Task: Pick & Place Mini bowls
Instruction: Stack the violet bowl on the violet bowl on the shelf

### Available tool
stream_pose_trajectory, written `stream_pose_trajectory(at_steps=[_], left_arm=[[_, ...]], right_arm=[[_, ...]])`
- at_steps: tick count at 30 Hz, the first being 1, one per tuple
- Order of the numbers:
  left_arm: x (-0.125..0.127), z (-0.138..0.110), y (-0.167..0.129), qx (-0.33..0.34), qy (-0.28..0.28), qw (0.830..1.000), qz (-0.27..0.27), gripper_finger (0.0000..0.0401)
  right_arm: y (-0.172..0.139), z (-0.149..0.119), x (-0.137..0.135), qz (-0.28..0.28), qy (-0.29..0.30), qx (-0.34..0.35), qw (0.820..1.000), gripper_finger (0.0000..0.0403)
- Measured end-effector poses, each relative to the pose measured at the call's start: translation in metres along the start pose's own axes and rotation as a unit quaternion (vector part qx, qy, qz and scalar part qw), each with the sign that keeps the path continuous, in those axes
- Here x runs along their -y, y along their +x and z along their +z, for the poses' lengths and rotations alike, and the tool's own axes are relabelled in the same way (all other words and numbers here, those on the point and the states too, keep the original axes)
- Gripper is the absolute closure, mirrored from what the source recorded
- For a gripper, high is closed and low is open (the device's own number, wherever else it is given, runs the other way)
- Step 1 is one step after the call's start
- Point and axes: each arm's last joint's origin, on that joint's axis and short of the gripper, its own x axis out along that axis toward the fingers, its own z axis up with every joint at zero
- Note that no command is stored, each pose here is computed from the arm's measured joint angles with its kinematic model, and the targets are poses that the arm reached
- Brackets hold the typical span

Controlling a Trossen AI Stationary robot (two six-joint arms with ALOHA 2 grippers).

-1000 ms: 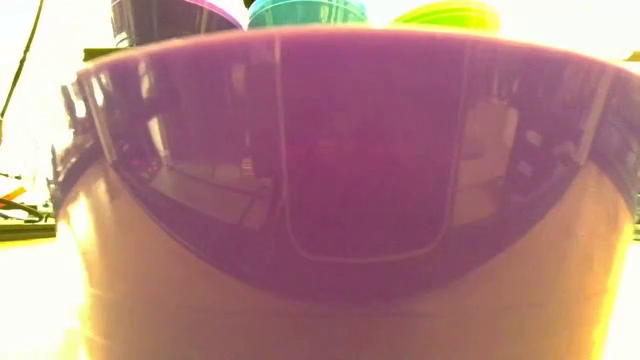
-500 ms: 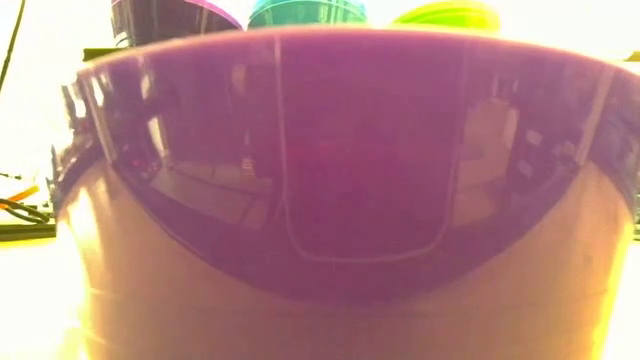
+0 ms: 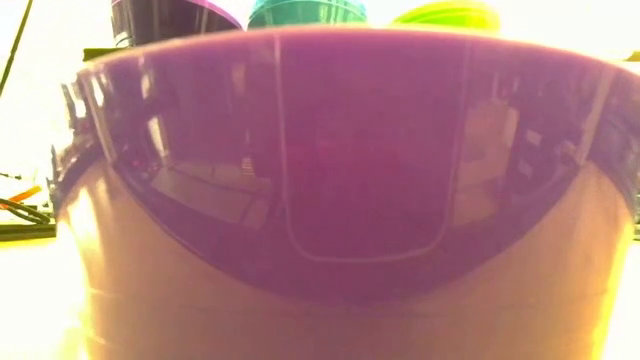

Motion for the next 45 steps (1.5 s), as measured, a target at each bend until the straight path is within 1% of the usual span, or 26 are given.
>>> stream_pose_trajectory(at_steps=[6,9,13,18,22,31,38,45], left_arm=[[0.0,-0.007,0.032,-0.039,0.0,0.999,0.006,0.0314],[0.0,-0.009,0.042,-0.048,-0.002,0.999,0.008,0.0314],[-0.001,-0.012,0.051,-0.059,-0.02,0.998,0.011,0.0314],[-0.001,-0.012,0.052,-0.059,-0.055,0.997,0.016,0.0314],[-0.002,-0.016,0.054,-0.062,-0.075,0.995,0.033,0.0314],[-0.001,-0.023,0.059,-0.06,-0.075,0.995,0.037,0.0314],[0.011,-0.028,0.059,-0.061,-0.055,0.996,0.043,0.0314],[0.02,-0.017,0.05,-0.049,-0.041,0.997,0.037,0.0314]], right_arm=[[0.0,0.0,0.0,0.001,0.0,0.0,1.0,0.0394],[0.0,0.0,0.0,0.001,0.0,0.0,1.0,0.0394],[0.0,0.0,0.0,0.001,0.0,0.0,1.0,0.0394],[0.0,0.0,0.0,0.001,0.0,0.0,1.0,0.0394],[0.0,0.0,-0.001,0.011,-0.002,0.0,1.0,0.0394],[0.0,0.0,-0.001,0.012,-0.002,0.0,1.0,0.0394],[0.0,0.0,-0.001,0.012,-0.002,0.0,1.0,0.0394],[0.0,0.0,-0.001,0.012,-0.002,0.0,1.0,0.0394]])
